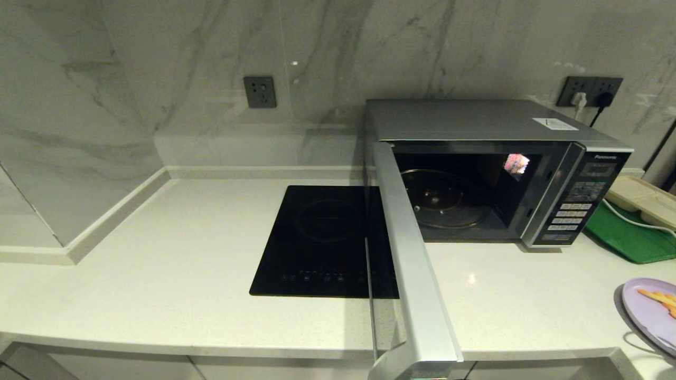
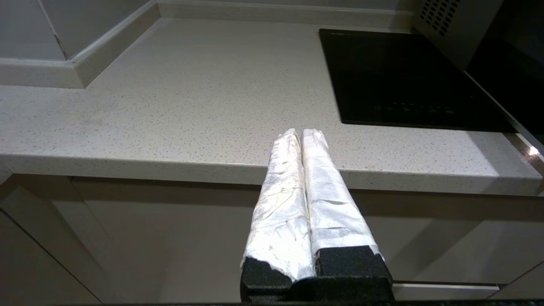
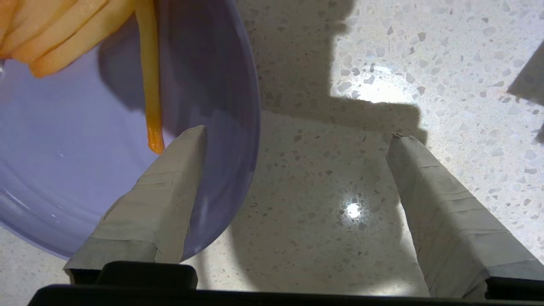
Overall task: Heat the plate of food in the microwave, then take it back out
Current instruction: Put the plate in the microwave oven
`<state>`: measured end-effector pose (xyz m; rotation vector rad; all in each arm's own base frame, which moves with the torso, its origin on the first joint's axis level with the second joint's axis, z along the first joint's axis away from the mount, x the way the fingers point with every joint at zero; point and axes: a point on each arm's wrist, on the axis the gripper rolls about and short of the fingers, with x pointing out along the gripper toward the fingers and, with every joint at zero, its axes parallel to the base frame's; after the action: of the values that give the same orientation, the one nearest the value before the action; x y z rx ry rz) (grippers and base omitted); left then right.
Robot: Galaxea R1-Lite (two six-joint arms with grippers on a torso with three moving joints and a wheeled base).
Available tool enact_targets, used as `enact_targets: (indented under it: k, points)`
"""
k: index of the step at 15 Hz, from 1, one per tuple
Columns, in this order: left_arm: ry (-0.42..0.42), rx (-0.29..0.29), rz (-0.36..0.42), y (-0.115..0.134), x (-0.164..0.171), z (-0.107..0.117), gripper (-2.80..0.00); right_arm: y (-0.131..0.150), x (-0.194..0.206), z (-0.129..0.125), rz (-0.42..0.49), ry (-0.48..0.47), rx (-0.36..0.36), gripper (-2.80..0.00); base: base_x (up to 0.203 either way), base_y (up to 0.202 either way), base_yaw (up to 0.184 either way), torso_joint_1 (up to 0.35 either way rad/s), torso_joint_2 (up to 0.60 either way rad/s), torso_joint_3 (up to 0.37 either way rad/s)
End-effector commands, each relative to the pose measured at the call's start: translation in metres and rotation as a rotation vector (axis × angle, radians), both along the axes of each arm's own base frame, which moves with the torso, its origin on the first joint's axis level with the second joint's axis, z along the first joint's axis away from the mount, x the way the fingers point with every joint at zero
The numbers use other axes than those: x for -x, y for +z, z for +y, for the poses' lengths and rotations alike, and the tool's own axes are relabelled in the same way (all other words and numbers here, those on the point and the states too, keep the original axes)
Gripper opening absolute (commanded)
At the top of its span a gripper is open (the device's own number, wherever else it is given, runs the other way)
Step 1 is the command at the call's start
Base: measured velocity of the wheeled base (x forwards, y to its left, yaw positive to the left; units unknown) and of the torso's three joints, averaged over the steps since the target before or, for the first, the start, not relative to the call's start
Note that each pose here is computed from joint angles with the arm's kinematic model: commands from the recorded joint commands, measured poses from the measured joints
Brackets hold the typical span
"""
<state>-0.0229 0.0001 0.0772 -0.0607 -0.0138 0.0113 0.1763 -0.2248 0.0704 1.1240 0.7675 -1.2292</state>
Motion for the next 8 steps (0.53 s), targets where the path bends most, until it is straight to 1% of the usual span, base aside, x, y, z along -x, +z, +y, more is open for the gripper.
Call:
enact_targets:
  k: [1, 8]
  points:
    - [0.001, 0.001, 0.000, 0.0000, 0.0000, 0.0000, -2.80, -0.0070, -0.0017, -0.0024, 0.013, -0.005, -0.018, 0.00, 0.000, 0.000, 0.000, 0.000, 0.00, 0.000]
    - [0.001, 0.001, 0.000, 0.0000, 0.0000, 0.0000, -2.80, -0.0127, -0.0050, -0.0068, 0.025, -0.007, -0.025, 0.00, 0.000, 0.000, 0.000, 0.000, 0.00, 0.000]
